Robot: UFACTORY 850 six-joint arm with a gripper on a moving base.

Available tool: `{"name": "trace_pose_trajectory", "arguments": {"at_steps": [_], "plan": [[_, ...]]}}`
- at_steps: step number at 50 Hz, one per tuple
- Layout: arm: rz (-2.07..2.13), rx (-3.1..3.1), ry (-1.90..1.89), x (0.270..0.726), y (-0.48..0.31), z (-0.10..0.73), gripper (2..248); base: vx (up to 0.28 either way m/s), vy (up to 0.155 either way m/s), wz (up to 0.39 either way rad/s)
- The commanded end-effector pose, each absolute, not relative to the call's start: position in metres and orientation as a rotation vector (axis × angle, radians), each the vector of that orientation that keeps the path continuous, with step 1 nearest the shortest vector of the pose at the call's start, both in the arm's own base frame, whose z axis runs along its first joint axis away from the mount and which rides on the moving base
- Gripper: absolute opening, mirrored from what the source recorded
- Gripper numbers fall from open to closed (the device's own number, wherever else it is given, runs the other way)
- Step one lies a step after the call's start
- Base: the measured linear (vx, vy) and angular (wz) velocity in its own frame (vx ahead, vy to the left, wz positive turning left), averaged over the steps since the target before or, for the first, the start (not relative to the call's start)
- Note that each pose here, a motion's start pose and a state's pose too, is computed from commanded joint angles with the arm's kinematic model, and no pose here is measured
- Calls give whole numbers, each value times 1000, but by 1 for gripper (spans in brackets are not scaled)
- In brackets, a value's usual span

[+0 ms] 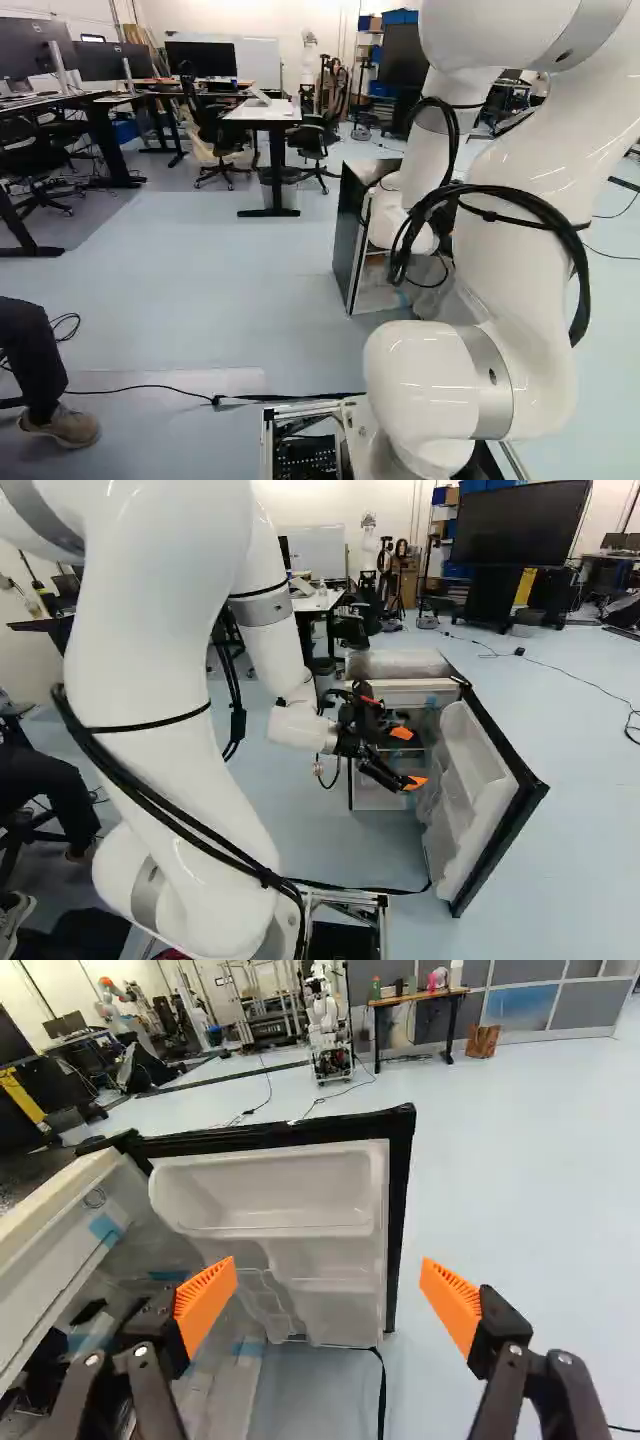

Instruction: Open the fridge door

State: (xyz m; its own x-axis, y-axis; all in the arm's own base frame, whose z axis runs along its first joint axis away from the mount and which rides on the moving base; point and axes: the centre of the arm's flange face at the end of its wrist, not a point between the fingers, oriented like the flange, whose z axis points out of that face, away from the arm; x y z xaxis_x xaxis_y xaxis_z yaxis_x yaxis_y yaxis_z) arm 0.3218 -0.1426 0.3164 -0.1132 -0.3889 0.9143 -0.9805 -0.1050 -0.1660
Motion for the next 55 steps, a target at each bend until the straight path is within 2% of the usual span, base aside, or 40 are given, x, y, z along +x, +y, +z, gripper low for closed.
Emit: {"name": "trace_pose_trajectory", "arguments": {"at_steps": [55], "plan": [[1386,1794,-1356,324,-120,333,247,0,0,0]]}}
